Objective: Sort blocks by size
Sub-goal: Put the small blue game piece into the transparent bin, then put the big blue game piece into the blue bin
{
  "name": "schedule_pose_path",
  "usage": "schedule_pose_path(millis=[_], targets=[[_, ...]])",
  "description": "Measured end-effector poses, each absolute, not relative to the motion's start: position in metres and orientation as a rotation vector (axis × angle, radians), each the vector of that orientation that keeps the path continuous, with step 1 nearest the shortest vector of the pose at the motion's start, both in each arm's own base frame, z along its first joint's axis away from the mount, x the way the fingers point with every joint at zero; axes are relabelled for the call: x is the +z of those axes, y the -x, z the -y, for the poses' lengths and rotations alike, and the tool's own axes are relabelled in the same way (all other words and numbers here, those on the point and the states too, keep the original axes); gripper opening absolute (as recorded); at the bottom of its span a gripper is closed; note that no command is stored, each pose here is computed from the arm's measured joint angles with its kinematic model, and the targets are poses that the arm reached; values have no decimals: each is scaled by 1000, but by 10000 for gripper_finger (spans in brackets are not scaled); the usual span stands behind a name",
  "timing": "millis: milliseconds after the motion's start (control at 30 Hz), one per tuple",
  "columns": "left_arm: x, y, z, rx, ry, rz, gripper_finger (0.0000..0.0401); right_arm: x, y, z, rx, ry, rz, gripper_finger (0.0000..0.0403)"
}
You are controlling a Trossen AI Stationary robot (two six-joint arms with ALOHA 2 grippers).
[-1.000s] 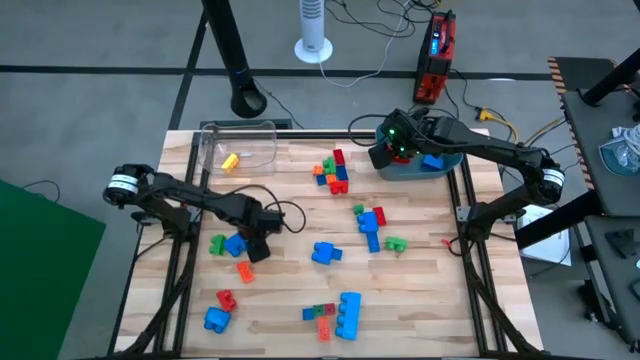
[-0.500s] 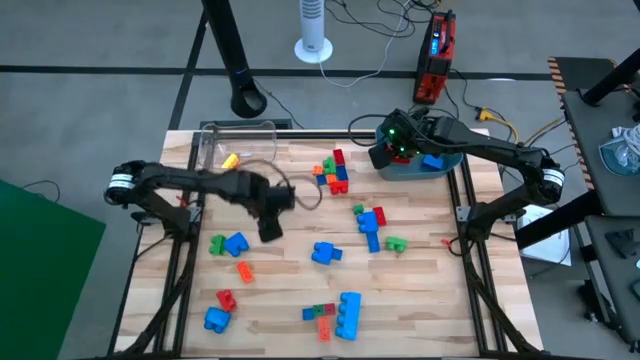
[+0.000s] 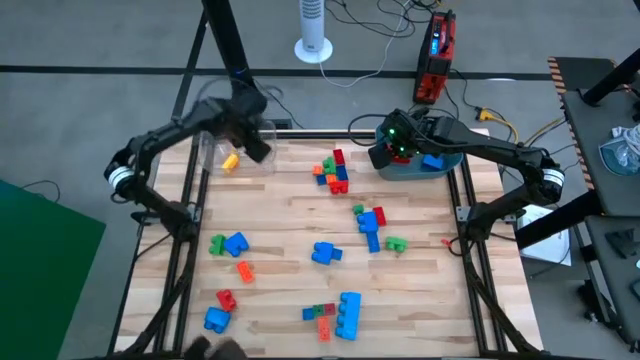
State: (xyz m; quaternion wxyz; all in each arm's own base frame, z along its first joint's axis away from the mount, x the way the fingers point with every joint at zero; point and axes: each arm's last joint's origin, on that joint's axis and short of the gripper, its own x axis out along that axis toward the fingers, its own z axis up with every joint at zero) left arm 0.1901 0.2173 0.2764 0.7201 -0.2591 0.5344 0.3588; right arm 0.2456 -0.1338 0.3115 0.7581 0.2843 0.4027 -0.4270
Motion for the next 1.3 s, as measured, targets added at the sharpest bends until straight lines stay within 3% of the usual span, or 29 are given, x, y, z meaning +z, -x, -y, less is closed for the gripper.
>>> schedule_pose_path(millis=[200, 433, 733, 967, 1300], targets=[[266, -163, -246, 882, 683, -1174, 144, 311, -245, 134, -931, -619, -882, 233], [264, -164, -248, 902, 663, -1180, 187, 311, -245, 134, -933, -632, -878, 233], [277, -174, -244, 974, 833, -1061, 194, 311, -246, 134, -933, -632, -874, 233], [320, -210, -225, 1052, 1018, -827, 191, 311, -246, 134, -932, -632, -874, 233], [414, -238, -186, 969, 1083, -522, 191, 311, -246, 134, -932, -632, -874, 233]])
